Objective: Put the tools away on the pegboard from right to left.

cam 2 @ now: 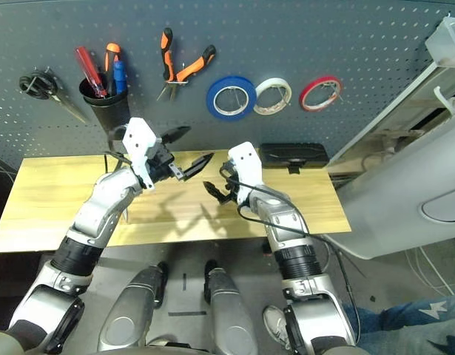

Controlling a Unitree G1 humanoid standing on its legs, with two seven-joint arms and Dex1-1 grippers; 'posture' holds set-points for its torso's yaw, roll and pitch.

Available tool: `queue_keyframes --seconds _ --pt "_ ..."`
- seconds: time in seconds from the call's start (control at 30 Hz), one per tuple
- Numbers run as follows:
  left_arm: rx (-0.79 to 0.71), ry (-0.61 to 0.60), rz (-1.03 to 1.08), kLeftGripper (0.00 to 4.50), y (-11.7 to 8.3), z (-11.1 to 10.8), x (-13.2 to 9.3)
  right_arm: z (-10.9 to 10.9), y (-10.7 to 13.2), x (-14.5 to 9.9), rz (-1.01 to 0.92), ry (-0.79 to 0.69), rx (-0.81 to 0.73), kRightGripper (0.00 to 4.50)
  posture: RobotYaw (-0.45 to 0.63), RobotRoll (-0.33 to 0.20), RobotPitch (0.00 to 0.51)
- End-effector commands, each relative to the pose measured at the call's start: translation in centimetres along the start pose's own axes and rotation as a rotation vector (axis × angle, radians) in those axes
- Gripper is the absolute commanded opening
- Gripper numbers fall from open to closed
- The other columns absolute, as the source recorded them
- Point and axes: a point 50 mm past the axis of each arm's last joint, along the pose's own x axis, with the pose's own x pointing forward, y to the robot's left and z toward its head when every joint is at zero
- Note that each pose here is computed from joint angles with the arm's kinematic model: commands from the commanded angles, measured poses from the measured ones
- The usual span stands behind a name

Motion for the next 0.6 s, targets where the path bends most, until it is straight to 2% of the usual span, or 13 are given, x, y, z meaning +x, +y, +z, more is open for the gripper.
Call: queue_keyframes --seconds 0.03,0.13,0.23,0.33,0.47,0.6 --pt "-0.024 0.131 0.089 4.49 0.8 -3.1 -0.3 -0.7 0.4 -0.1 0.021 0.05 0.0 4.5 0.09 0.0 0.283" --pt "-0.063 0.24 0.239 4.49 2.6 -5.6 -1.0 -0.9 0.8 -0.2 0.057 0.083 -0.001 4.5 0.09 0.0 0.285" --pt "-0.069 0.303 0.35 4.49 4.2 -7.3 -2.0 -0.9 1.2 -0.3 0.075 0.09 -0.007 4.5 0.09 0.0 0.287" --pt "-0.07 0.322 0.398 4.49 4.9 -7.9 -2.4 -0.8 1.3 -0.3 0.081 0.092 -0.008 4.5 0.09 0.0 0.289" --pt "-0.08 0.395 0.58 4.49 7.5 -9.1 -4.8 0.2 2.1 0.3 0.112 0.062 -0.005 4.5 0.09 0.0 0.288" --pt "-0.074 0.456 0.698 4.49 9.0 -10.0 -6.7 1.2 3.0 1.0 0.138 0.045 -0.001 4.5 0.09 0.0 0.285"
